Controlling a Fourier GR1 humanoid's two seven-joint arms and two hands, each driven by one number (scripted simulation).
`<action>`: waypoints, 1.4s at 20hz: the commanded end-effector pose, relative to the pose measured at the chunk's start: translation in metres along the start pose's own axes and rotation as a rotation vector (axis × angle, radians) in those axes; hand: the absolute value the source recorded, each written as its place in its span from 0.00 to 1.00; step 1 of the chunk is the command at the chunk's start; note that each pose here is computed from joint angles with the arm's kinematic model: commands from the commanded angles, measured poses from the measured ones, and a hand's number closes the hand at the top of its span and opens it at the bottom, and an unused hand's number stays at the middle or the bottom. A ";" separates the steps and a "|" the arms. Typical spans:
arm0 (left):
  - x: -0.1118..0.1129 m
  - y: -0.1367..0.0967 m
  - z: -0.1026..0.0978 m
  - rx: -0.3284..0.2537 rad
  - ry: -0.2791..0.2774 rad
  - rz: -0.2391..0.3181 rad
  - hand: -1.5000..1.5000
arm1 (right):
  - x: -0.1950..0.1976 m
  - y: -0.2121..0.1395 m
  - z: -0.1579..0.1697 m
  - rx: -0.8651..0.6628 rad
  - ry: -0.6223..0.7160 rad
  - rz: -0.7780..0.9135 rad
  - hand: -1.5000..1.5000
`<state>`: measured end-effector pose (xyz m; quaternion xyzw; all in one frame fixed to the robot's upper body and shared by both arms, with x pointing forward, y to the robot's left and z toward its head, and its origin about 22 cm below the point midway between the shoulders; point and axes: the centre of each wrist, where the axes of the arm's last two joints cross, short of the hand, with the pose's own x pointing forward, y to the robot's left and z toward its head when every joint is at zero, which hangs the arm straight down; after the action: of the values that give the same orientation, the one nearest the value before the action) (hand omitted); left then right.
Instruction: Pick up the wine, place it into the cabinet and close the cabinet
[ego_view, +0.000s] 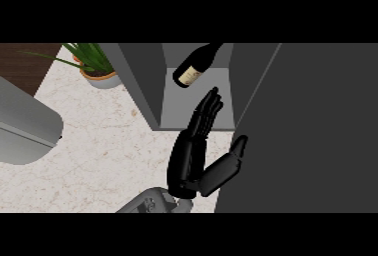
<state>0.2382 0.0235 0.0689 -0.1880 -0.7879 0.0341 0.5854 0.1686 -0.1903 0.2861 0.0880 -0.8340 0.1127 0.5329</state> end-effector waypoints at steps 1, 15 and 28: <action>0.017 -0.009 0.049 0.008 -0.011 0.081 1.00 | -0.001 -0.009 0.000 0.002 -0.011 0.010 0.00; 0.063 0.070 0.113 -0.131 0.008 0.097 1.00 | 0.004 0.016 0.009 0.259 -0.004 0.084 1.00; 0.123 0.169 0.137 -0.113 -0.034 0.089 1.00 | -0.006 0.084 0.002 0.482 0.096 -0.129 1.00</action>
<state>0.1336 0.2115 0.0845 -0.2568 -0.7855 0.0201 0.5627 0.1555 -0.1272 0.2748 0.2297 -0.7728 0.2636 0.5296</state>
